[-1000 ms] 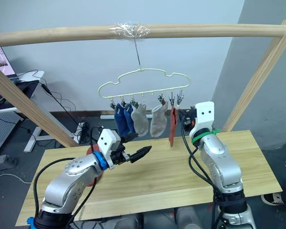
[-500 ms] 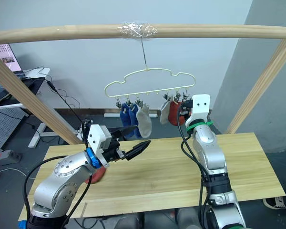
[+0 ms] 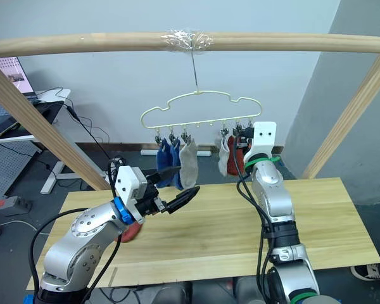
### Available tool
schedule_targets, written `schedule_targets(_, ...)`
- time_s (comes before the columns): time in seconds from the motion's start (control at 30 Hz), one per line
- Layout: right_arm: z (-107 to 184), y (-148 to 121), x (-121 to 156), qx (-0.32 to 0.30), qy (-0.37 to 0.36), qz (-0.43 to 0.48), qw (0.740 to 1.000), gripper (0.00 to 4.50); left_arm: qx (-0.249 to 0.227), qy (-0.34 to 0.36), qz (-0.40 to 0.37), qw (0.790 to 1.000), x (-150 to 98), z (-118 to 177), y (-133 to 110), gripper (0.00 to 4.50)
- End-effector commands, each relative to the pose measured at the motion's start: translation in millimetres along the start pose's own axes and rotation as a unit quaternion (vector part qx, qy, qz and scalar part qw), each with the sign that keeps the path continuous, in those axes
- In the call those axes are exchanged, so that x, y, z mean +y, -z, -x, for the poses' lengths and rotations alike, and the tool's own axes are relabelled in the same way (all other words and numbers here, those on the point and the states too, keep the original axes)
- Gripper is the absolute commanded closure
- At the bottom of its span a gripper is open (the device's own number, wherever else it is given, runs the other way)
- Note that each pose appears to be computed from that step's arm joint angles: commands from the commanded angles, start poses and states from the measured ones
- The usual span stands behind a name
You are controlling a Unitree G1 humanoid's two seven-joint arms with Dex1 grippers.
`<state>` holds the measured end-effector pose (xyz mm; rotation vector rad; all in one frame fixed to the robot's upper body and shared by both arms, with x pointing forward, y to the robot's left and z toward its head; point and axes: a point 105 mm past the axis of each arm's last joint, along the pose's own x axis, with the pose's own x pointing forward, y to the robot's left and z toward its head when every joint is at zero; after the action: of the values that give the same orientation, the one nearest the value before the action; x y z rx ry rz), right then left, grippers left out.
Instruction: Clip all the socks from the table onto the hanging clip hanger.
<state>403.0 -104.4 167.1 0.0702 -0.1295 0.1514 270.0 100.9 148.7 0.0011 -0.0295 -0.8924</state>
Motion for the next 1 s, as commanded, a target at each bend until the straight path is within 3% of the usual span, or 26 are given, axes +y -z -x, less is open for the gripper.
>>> schedule_targets(0.03, -3, -18, -3, -0.035, 0.007, 0.001, 0.999, 3.01, -0.028, 0.009, -0.016, 0.999, -4, 0, -16, 0.0)
schedule_targets(0.63, -7, -17, -12, -0.032, 0.015, 0.011, 0.999, 3.01, -0.029, 0.007, -0.016, 0.999, -4, -3, -16, 0.0)
schedule_targets(1.0, -13, -22, 1, -0.04, 0.003, -0.001, 0.999, 3.01, -0.034, 0.008, -0.019, 0.999, -4, -5, -19, 0.0)
